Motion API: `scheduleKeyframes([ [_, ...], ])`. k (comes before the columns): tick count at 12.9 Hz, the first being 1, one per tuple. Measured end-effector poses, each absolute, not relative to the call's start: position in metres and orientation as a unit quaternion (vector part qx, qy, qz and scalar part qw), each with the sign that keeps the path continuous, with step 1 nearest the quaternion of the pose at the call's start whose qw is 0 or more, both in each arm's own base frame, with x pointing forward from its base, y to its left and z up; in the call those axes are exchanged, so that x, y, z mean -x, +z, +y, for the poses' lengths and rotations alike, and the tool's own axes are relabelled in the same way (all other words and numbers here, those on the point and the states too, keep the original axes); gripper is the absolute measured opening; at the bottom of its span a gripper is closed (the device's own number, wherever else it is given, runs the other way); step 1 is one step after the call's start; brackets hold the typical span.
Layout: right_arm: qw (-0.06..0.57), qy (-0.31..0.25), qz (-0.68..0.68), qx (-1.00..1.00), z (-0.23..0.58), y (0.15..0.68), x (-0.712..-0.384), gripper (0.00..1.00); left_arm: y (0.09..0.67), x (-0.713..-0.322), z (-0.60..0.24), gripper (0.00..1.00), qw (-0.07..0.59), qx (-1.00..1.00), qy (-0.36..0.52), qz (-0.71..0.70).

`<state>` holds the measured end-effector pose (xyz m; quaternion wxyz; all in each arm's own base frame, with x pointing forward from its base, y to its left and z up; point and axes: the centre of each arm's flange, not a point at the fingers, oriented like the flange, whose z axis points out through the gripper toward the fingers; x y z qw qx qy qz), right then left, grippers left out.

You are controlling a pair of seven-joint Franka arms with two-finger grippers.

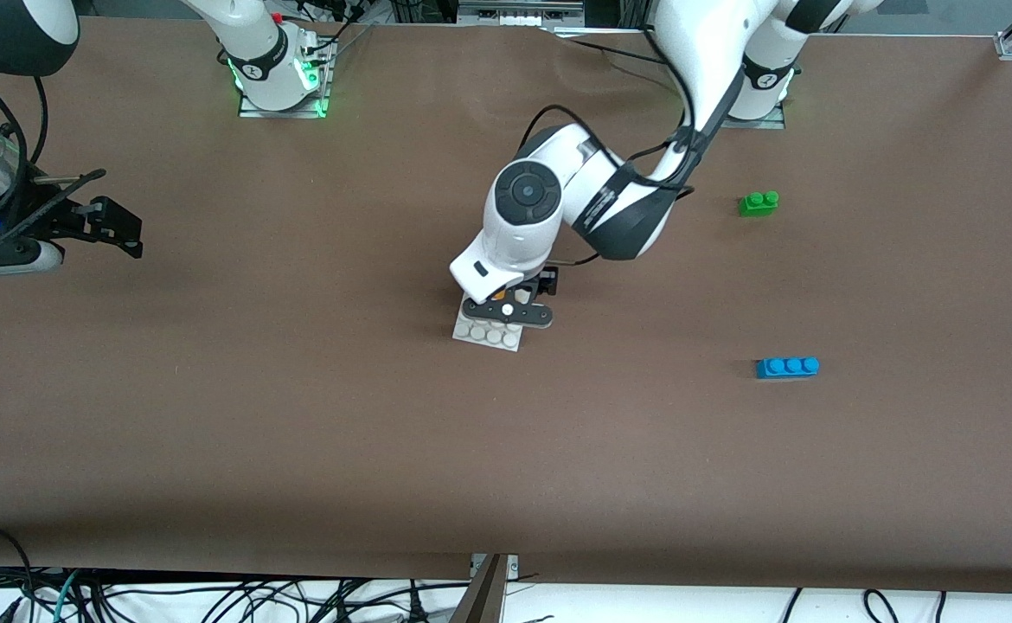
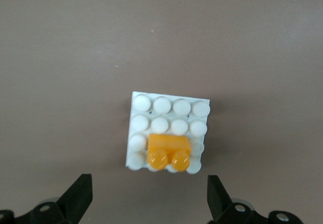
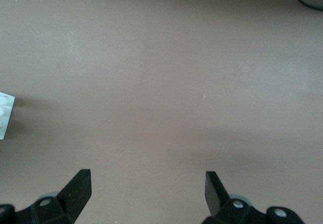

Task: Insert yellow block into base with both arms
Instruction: 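Open the left gripper and lift it off the yellow block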

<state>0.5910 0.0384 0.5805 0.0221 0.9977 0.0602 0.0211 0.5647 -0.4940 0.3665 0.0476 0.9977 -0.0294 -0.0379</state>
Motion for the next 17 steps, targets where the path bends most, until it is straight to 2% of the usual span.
scheduleKeyframes([
  [5, 0.022, 0.021, 0.060, -0.998, 0.038, 0.581, -0.591, 1.00, 0.407, -0.578, -0.449, 1.00, 0.020, -0.998, -0.048, 0.017],
  [10, 0.022, 0.021, 0.060, -0.998, 0.038, 0.581, -0.591, 1.00, 0.433, -0.604, -0.399, 1.00, -0.016, -0.999, -0.020, 0.045],
  [17, 0.022, 0.021, 0.060, -0.998, 0.038, 0.581, -0.591, 1.00, 0.432, -0.605, -0.394, 1.00, -0.017, -0.998, -0.024, 0.048],
])
